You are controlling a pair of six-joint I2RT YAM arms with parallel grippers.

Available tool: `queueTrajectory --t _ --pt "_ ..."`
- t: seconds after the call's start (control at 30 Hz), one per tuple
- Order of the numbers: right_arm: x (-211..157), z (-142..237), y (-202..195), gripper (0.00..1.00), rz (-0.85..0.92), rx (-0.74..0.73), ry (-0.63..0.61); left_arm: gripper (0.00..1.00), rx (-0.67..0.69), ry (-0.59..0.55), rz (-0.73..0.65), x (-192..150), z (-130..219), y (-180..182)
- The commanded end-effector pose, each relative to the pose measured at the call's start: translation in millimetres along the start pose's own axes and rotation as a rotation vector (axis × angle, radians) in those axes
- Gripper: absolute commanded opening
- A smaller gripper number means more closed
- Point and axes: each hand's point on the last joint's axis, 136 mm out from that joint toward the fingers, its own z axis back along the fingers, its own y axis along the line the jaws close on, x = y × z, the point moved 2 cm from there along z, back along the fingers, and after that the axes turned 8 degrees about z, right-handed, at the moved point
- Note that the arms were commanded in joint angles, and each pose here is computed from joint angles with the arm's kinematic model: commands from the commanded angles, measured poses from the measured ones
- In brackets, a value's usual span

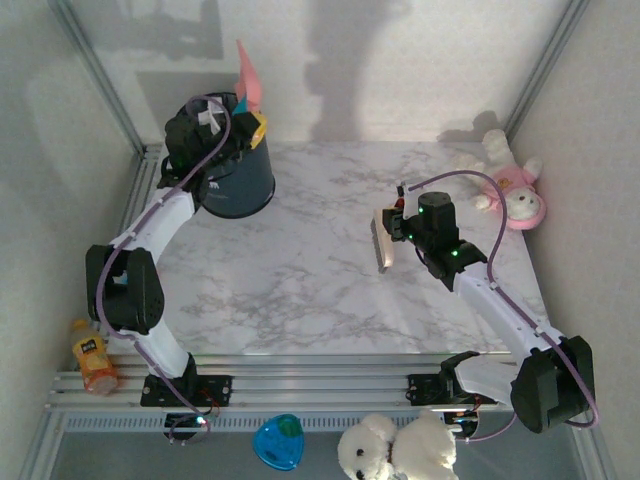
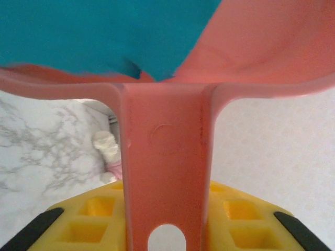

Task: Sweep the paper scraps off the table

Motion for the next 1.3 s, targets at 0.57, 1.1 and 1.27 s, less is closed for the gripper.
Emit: queueTrajectory --t 0.57,1.1,1.27 --pt "4.1 0.3 -4.2 0.00 -0.008 -0.014 -0.024 0.19 -0.210 -0.081 0.146 7.4 20.4 -32.3" --pt "2.6 -1.0 -4.9 0.00 -0.014 -0.016 -0.020 0.19 -0.346 -0.108 0.290 8.2 31.6 -31.2" --pt "1.9 -1.7 -4.8 0.00 -0.015 -0.014 -0.017 0.19 -0.382 -0.119 0.321 8.7 33.8 -31.7"
